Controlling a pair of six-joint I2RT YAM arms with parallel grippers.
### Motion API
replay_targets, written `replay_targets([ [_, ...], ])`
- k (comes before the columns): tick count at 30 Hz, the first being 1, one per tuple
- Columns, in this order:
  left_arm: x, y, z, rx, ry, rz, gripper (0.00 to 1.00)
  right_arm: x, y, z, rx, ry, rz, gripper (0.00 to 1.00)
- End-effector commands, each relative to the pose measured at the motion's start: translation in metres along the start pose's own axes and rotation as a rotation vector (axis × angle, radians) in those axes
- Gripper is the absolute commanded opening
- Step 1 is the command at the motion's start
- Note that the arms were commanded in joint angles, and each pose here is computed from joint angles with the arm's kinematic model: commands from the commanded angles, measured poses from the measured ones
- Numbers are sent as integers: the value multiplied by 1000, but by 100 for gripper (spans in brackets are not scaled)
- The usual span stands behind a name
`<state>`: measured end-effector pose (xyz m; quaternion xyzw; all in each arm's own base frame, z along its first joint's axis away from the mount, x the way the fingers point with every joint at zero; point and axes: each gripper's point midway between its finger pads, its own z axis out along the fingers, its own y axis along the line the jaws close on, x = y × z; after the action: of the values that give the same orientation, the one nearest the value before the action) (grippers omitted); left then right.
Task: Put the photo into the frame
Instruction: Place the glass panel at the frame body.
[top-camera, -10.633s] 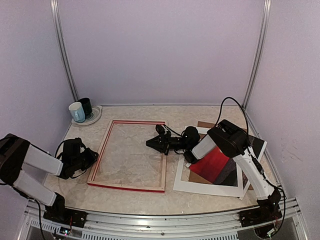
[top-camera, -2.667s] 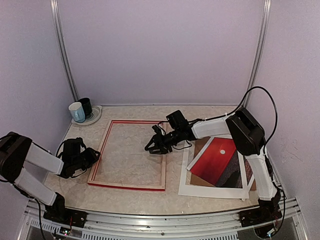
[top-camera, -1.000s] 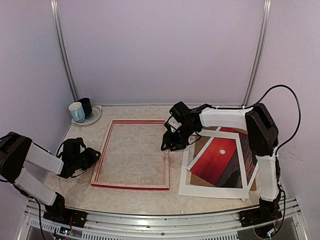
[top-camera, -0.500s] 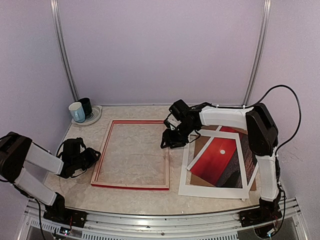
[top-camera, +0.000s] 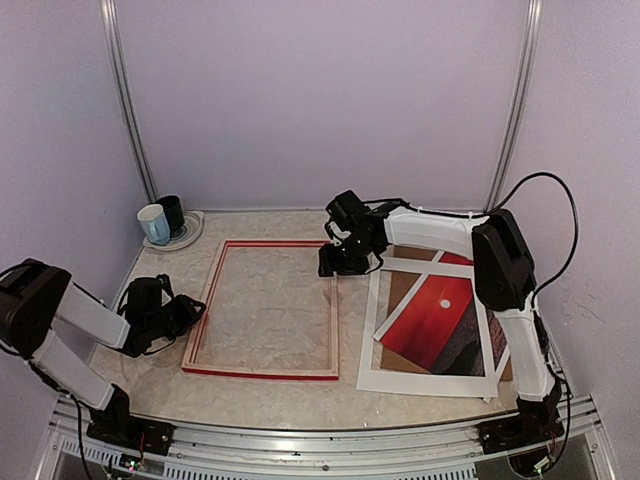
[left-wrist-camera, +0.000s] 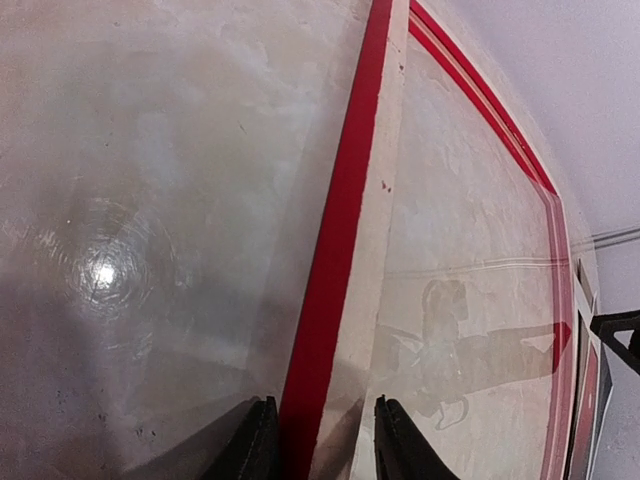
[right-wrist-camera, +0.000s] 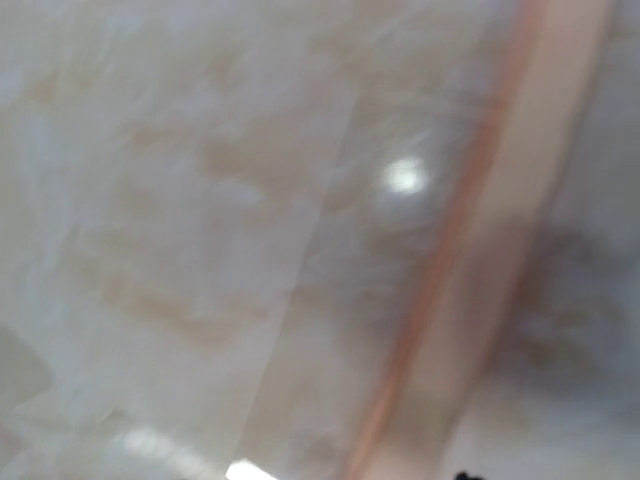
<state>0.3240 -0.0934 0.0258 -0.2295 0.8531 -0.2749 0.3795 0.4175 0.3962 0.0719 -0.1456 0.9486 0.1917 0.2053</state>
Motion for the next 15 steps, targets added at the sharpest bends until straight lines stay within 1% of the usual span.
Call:
replay_targets([
  [1, 38, 22, -3, -61, 133, -29, 34, -20, -25, -16, 118, -95, 40, 56],
  [6, 43, 19, -4, -42, 147, -33, 34, -12, -39, -5, 131, -91, 77, 56],
  [15, 53, 9, -5, 2, 180, -32, 34, -15, -42, 9, 139, -84, 87, 55],
])
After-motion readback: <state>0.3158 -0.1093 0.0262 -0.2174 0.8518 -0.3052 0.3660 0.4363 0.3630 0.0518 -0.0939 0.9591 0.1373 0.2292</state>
